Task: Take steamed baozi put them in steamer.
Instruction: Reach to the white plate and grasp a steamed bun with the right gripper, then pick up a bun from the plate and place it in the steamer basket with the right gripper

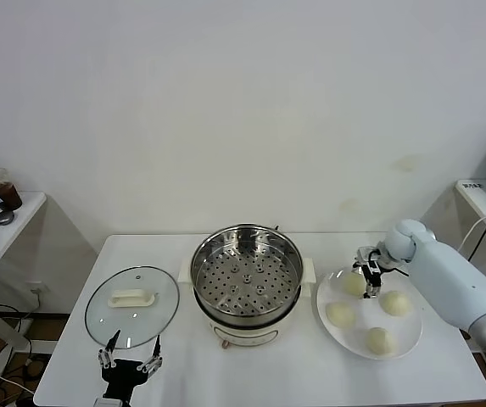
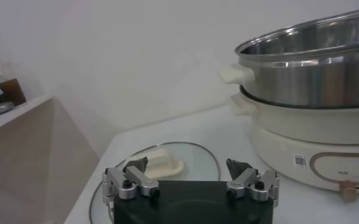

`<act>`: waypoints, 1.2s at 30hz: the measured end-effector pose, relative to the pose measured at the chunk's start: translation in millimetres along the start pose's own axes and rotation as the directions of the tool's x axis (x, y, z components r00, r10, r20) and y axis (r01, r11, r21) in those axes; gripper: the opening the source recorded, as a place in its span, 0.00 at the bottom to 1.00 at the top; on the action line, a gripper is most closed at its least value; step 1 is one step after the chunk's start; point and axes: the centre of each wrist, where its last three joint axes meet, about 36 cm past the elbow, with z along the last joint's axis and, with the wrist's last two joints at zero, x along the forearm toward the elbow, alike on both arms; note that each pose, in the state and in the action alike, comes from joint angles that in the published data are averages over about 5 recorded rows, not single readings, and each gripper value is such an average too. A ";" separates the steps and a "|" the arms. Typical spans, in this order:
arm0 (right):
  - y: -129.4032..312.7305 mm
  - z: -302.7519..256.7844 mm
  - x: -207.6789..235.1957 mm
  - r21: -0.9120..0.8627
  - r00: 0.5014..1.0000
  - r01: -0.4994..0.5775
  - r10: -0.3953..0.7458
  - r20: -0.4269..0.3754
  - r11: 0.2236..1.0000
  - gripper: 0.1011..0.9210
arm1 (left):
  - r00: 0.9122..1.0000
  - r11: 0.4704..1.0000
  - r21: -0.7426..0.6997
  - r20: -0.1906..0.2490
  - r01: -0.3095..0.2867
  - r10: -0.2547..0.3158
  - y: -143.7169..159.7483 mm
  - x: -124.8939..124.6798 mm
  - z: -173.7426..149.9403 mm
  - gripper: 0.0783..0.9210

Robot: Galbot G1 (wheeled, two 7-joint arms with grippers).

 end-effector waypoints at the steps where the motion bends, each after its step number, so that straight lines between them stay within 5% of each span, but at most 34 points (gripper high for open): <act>1: 0.0 0.6 0.2 -0.001 1.000 -0.001 0.001 0.002 1.000 0.64 | 1.000 1.000 0.000 0.000 0.000 0.000 -0.2 0.1 0.0 0.88; 7: -1.9 3.6 4.7 0.000 1.000 -0.007 0.007 0.017 1.000 0.49 | 1.000 1.000 0.002 0.001 -0.002 0.002 -1.6 -0.2 -0.5 0.88; 24: -79.8 -51.0 114.8 0.203 0.977 -0.129 0.089 0.193 0.971 0.49 | 0.999 1.000 0.010 0.036 0.011 -0.012 -5.2 -1.2 -12.0 0.88; 36: -141.6 -179.5 198.6 0.655 0.946 -0.262 0.055 0.318 0.709 0.49 | 0.998 0.999 0.024 0.053 0.025 -0.026 -5.4 -2.2 -18.3 0.88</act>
